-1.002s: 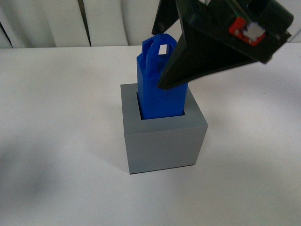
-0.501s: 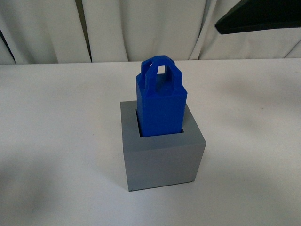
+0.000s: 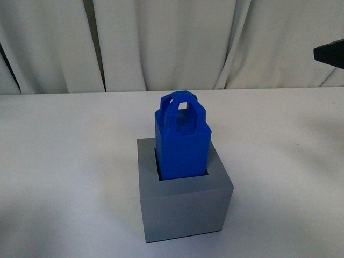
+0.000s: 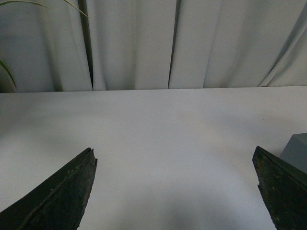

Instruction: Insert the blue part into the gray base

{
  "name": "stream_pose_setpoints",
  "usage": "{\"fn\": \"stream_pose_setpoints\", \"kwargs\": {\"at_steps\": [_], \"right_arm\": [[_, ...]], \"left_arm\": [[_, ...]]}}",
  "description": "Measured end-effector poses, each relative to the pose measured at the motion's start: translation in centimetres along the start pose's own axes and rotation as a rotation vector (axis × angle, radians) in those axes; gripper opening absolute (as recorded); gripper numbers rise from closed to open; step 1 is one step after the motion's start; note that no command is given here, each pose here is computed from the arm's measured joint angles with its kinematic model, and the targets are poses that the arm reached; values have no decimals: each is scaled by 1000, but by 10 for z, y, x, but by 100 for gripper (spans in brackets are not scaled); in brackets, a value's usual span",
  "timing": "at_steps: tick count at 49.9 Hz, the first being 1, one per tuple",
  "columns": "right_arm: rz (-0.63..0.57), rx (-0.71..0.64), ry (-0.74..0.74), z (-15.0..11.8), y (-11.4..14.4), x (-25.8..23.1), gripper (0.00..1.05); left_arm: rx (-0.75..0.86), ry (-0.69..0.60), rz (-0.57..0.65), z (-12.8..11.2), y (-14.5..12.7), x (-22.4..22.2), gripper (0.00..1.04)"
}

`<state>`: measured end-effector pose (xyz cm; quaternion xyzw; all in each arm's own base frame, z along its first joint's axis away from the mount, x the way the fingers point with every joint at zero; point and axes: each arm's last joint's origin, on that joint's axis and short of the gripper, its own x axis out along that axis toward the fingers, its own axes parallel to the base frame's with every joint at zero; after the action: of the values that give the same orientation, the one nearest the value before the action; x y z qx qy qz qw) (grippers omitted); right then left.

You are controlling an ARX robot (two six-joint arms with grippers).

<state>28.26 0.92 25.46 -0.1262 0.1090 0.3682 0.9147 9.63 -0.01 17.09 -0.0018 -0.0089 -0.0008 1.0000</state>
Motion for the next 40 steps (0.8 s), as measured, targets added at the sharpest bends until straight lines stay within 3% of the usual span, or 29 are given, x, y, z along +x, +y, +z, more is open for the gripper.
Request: {"fn": "stream_pose_setpoints", "kwargs": {"at_steps": [1, 2, 3, 7, 12, 21, 28, 40], "right_arm": [[-15, 9, 3, 0, 1, 0, 96], [-102, 13, -5, -1, 2, 1, 94], [-256, 18, -24, -3, 3, 0, 88], [-616, 122, -125, -18, 12, -11, 72], [-771, 192, -195, -30, 23, -26, 56], [-764, 239, -205, -50, 44, -39, 30], [-760, 247, -208, -64, 61, -50, 2], [-759, 251, -210, -81, 83, -66, 2]], "left_arm": [[0, 0, 0, 0, 0, 0, 99], [0, 0, 1, 0, 0, 0, 99], [0, 0, 2, 0, 0, 0, 99], [0, 0, 1, 0, 0, 0, 99], [0, 0, 2, 0, 0, 0, 99], [0, 0, 0, 0, 0, 0, 99], [0, 0, 0, 0, 0, 0, 99], [0, 0, 0, 0, 0, 0, 99]]}}
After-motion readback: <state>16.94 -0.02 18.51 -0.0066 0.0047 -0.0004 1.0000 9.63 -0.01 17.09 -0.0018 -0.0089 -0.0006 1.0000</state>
